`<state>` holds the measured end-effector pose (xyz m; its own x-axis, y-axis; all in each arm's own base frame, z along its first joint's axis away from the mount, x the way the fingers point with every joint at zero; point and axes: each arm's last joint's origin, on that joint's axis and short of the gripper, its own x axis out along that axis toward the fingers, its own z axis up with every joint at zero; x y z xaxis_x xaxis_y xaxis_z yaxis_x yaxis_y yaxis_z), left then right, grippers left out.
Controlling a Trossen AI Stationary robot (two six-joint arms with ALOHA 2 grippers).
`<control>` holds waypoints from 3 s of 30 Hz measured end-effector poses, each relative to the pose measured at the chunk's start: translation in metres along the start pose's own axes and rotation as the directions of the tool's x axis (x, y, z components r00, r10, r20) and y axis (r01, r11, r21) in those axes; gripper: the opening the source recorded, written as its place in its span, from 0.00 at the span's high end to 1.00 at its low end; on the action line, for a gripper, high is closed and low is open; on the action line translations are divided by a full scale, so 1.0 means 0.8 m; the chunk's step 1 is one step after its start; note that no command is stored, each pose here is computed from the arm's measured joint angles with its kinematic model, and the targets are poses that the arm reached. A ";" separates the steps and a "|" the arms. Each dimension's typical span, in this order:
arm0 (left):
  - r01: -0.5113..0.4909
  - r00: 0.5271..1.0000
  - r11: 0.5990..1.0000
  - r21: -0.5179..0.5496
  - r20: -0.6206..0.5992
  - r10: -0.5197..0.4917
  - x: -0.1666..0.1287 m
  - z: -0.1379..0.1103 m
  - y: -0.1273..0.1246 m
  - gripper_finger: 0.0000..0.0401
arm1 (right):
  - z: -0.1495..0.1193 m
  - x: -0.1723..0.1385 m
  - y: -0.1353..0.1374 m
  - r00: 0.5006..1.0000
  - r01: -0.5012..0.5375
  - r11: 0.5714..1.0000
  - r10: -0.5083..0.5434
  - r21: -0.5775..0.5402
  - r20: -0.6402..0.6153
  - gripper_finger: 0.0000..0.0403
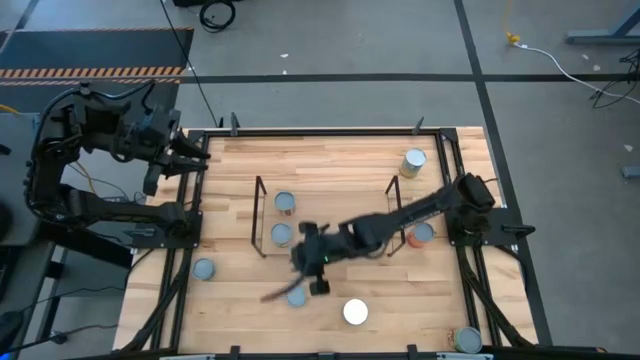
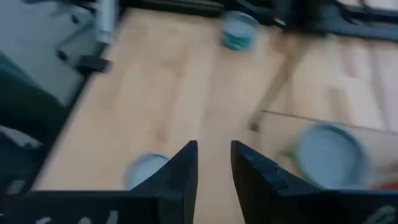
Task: Pick and place cans onto a shelf
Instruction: Put the canned mushroom on the shelf
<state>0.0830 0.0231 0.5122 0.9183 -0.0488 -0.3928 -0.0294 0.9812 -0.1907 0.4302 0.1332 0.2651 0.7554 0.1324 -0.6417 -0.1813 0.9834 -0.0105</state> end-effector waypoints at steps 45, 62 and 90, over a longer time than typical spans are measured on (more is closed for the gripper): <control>-0.009 0.995 1.000 0.018 0.097 0.007 0.003 0.015 0.001 0.68 | -0.085 0.134 0.083 0.951 -0.120 0.948 0.025 -0.295 -0.309 0.92; -0.009 1.000 0.999 0.049 0.025 0.007 0.000 0.003 0.000 0.68 | 0.016 -0.016 0.007 0.986 0.032 0.999 -0.031 0.008 -0.163 0.98; 0.008 1.000 0.997 0.078 -0.005 -0.007 -0.002 -0.002 -0.001 0.68 | -0.013 -0.045 -0.126 0.930 0.188 0.982 -0.175 0.010 -0.324 0.98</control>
<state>0.0805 0.0218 0.5116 0.9165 -0.0568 -0.3961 0.0084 0.9924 -0.1229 0.4148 0.0279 0.2816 0.5304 -0.0891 -0.8430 -0.0298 0.9919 -0.1236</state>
